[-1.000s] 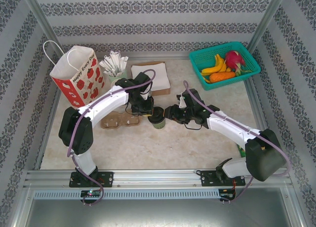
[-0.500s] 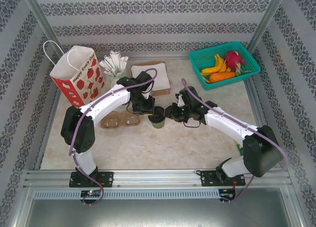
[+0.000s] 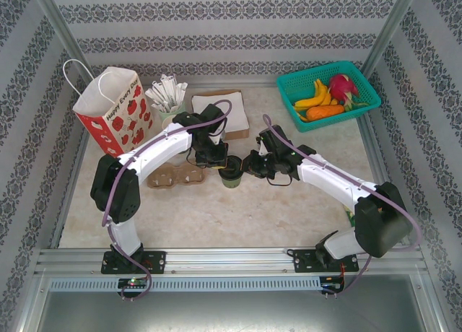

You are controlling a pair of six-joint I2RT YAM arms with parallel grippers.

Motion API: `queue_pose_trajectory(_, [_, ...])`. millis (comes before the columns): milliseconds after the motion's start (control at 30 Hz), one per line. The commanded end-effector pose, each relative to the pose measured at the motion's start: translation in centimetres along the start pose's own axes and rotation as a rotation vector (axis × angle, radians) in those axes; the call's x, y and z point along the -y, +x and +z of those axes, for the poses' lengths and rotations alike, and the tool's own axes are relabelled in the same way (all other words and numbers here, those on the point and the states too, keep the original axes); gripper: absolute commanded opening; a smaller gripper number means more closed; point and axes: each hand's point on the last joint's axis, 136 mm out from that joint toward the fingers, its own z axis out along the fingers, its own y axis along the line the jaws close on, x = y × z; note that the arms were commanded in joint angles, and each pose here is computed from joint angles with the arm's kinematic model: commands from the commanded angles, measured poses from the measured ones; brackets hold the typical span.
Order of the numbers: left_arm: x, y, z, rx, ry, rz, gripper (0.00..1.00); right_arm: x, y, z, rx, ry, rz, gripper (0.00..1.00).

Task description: Pack the takeout coffee

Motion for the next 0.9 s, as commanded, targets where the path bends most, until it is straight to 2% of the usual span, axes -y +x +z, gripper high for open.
queue_pose_trajectory(0, [-2.7, 2.0, 1.4, -0.096, -0.13, -0.042, 0.0, 4.6, 1.3, 0.5, -0.04, 0.202, 0.041, 0.16])
queue_pose_trajectory(433, [-3.9, 2.3, 1.9, -0.117, -0.176, -0.083, 0.0, 6.3, 2.2, 1.5, -0.08, 0.281, 0.036, 0.16])
queue_pose_trajectory(633, [-6.5, 3.0, 3.8, -0.164, -0.221, -0.157, 0.0, 8.2, 3.2, 2.5, -0.114, 0.33, 0.053, 0.16])
queue_pose_trajectory(800, [-9.9, 4.9, 6.3, -0.264, -0.244, -0.243, 0.0, 11.9, 5.7, 3.8, -0.194, 0.412, 0.078, 0.16])
queue_pose_trajectory(867, [-10.8, 5.6, 6.8, -0.293, -0.261, -0.245, 0.0, 12.2, 6.1, 4.0, -0.207, 0.41, 0.087, 0.16])
